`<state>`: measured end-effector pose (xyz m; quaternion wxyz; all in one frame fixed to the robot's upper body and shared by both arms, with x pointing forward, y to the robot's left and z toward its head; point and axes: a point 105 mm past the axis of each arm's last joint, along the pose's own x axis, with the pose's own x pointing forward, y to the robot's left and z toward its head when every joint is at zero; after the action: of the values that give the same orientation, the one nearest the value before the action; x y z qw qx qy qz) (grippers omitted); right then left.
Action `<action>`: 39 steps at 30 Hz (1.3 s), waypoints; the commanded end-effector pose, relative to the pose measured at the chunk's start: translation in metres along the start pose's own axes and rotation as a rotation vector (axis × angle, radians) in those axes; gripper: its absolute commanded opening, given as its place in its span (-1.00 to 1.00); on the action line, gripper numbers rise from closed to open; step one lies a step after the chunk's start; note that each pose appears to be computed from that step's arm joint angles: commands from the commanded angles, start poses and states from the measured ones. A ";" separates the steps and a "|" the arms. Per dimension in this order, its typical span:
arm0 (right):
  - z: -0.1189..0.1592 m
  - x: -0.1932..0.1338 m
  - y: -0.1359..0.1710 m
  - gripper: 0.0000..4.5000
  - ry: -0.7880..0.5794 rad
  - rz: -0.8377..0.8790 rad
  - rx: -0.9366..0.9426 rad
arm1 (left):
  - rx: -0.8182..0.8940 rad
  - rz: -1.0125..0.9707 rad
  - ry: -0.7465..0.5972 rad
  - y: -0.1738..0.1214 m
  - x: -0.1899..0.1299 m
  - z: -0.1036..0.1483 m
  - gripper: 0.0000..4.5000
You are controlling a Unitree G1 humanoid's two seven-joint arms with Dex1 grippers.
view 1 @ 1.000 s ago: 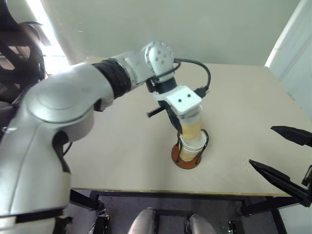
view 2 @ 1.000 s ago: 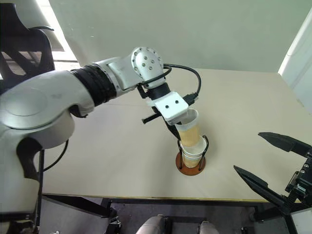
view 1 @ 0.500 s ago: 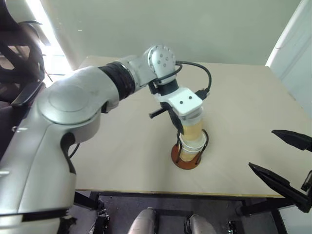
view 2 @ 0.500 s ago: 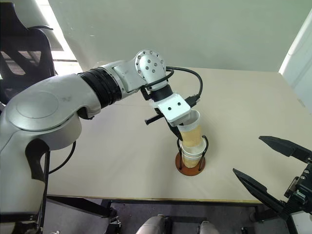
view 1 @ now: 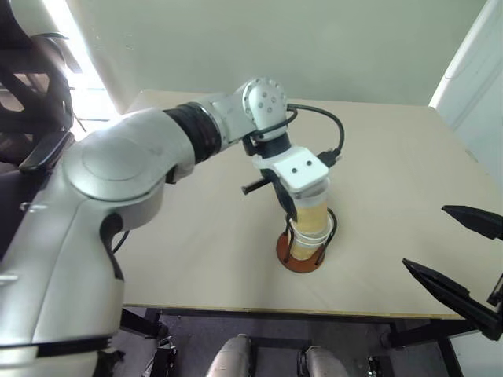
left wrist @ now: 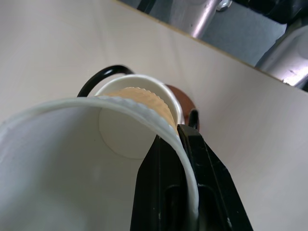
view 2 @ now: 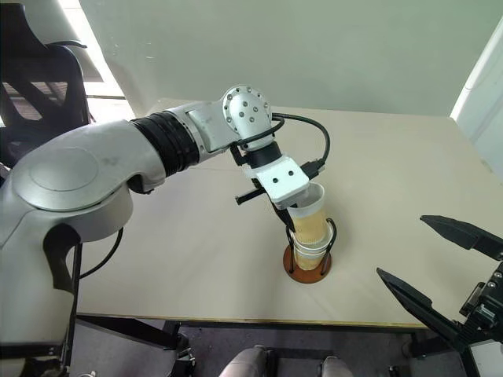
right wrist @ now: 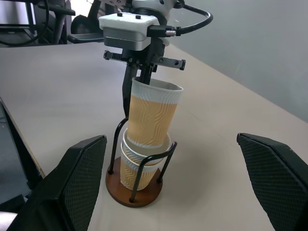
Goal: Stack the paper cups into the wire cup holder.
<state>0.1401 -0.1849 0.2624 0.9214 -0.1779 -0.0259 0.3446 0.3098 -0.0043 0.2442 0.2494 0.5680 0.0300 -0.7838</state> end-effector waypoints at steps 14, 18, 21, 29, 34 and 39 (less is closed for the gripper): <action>0.003 -0.002 -0.002 1.00 -0.013 -0.023 -0.021 | 0.037 0.079 -0.037 0.015 -0.014 0.013 0.67; 0.002 -0.001 -0.002 1.00 -0.013 -0.014 -0.020 | 0.028 0.267 -0.117 0.033 -0.044 0.025 0.67; 0.002 0.002 -0.004 1.00 -0.019 0.011 -0.017 | -0.018 0.397 -0.170 0.035 -0.071 0.025 0.67; -0.007 0.007 -0.023 1.00 -0.011 0.068 -0.008 | -0.278 0.680 -0.243 -0.010 -0.126 -0.019 0.67; -0.018 0.009 -0.039 1.00 0.004 0.110 0.012 | -0.545 0.845 -0.177 -0.082 -0.147 -0.073 0.67; -0.020 0.018 -0.066 1.00 -0.022 0.106 -0.017 | -0.736 1.142 -0.255 -0.139 -0.163 -0.104 0.67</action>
<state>0.1939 -0.2199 0.2637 0.8990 -0.1762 -0.0274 0.4000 0.3799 0.2015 0.3100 0.7788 0.2943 -0.0085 -0.5539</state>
